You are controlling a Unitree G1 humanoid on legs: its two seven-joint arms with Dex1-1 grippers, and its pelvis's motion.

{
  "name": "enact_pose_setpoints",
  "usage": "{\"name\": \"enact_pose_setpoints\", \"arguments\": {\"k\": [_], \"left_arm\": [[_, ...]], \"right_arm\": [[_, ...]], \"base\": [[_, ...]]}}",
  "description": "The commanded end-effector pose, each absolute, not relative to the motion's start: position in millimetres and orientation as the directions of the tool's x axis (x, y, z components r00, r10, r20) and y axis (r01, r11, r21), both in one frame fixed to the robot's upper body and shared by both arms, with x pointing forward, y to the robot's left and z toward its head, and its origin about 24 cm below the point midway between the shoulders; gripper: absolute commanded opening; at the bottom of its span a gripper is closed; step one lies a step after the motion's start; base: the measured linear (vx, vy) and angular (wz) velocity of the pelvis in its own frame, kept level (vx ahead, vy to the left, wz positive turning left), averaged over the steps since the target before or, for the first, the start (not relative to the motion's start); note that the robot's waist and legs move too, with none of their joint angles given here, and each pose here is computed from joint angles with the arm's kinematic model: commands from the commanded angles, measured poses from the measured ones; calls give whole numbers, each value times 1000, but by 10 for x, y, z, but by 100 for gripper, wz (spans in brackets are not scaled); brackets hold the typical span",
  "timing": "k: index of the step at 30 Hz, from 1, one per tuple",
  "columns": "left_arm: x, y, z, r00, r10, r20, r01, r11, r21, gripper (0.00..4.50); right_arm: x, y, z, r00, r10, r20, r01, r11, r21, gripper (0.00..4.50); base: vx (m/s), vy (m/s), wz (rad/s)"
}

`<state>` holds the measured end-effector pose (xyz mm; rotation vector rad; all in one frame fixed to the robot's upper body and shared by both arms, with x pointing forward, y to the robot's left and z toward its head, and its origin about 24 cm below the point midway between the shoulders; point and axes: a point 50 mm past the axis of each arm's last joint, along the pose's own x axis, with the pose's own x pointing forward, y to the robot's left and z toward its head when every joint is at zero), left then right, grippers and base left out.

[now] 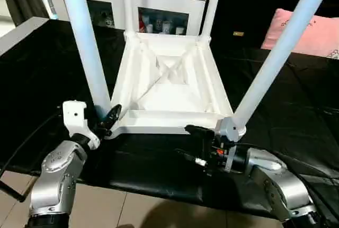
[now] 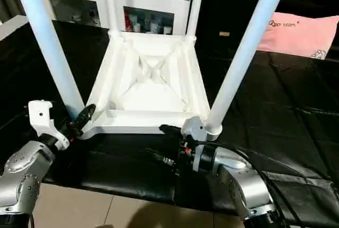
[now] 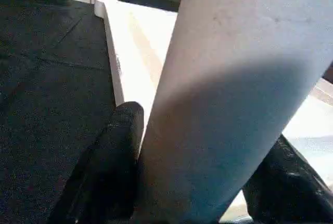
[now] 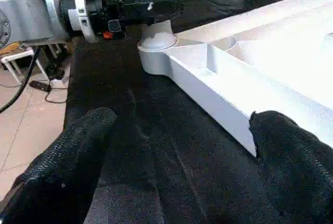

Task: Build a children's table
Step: Flip table

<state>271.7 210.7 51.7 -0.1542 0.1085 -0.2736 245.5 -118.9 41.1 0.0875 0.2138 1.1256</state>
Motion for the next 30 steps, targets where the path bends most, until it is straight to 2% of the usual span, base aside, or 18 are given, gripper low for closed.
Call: {"name": "enact_pose_setpoints", "arguments": {"k": [1,9,15,16,19,21,22,24,30], "left_arm": [[2692,2005,461,942,-322,-98,292,926,-239,241],[2690,1978,466,942,-321,-96,280,911,-303,240],[2707,1857,507,956,-282,-75,207,835,-510,240],[2713,1824,537,964,-260,-53,182,791,-584,240],[2722,1791,578,972,-235,-24,161,731,-663,240],[2719,1781,590,971,-240,-20,166,728,-666,240],[2714,1758,597,968,-251,-20,176,730,-660,240],[2708,1740,596,965,-260,-25,182,737,-651,237],[2688,1709,627,962,-269,-37,179,733,-657,225]], "right_arm": [[2480,-1180,446,408,905,-120,-892,423,162,450],[2469,-1173,440,408,906,-115,-891,422,166,450],[2463,-1191,425,442,890,-113,-872,456,180,450],[2469,-1200,411,461,878,-126,-860,477,182,450],[2491,-1222,382,495,856,-150,-839,516,175,450],[2498,-1231,368,510,845,-158,-828,533,174,450],[2529,-1249,343,559,812,-167,-794,582,172,450],[2553,-1258,336,594,789,-156,-764,615,195,450],[2695,-1250,384,728,681,-75,-630,708,318,450]], "base": [[0,0,0],[0,0,0],[0,0,0],[0,0,0],[0,0,0],[0,0,0],[0,0,0],[0,0,0],[0,0,0]]}}
